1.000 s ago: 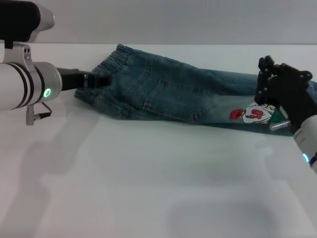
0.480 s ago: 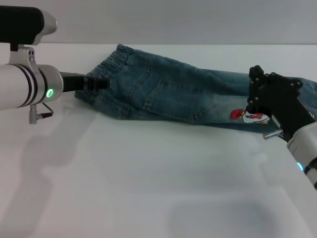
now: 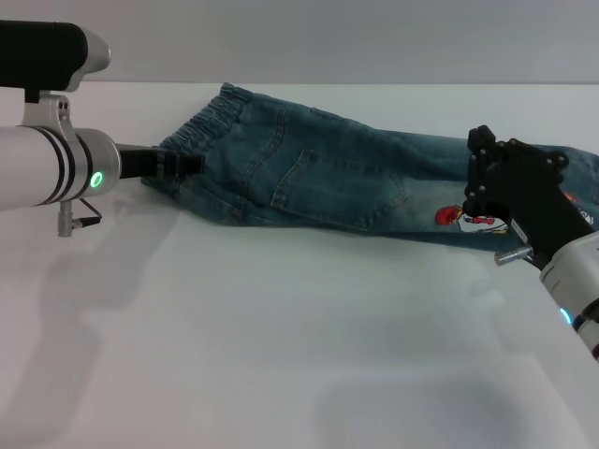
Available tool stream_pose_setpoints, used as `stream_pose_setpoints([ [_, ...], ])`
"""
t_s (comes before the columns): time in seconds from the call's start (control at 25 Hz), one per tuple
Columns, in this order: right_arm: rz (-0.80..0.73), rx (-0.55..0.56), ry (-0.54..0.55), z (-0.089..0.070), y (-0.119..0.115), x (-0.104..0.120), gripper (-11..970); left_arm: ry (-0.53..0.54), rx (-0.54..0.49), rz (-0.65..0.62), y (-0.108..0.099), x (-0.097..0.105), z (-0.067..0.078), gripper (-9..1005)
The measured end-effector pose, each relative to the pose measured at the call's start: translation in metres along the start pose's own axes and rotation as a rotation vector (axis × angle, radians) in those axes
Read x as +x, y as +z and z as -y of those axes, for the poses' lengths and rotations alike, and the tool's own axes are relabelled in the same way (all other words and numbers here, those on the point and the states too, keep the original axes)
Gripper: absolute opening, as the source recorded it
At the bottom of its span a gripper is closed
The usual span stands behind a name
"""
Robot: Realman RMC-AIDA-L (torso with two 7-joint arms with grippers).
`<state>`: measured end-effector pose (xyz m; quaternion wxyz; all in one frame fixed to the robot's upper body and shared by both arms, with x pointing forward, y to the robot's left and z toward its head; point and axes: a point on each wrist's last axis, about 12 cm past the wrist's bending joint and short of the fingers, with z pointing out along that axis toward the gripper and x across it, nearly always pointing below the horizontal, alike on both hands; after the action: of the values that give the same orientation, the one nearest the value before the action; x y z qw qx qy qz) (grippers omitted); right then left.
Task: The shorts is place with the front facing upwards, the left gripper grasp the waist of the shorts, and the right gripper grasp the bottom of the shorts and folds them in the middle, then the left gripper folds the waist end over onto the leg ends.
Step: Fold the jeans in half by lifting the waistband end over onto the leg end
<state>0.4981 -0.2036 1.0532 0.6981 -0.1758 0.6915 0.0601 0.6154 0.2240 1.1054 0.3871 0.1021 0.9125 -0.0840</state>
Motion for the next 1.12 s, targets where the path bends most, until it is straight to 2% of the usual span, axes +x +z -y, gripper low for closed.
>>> stream_pose_setpoints([
  [0.6,0.001,0.003,0.005,0.001,0.002,-0.002,9,-0.006,-0.002,-0.036,0.009,0.003,0.000,850],
  [0.68,0.006,0.007,0.009,0.001,0.001,-0.004,9,-0.043,0.018,-0.029,0.008,0.005,0.001,850],
  [1.08,0.013,0.021,0.022,0.002,-0.003,-0.008,14,-0.072,0.014,0.010,0.007,0.015,-0.003,725],
  [1.12,0.012,0.021,0.023,0.002,-0.002,-0.008,14,-0.072,0.014,0.010,0.007,0.015,-0.003,660],
])
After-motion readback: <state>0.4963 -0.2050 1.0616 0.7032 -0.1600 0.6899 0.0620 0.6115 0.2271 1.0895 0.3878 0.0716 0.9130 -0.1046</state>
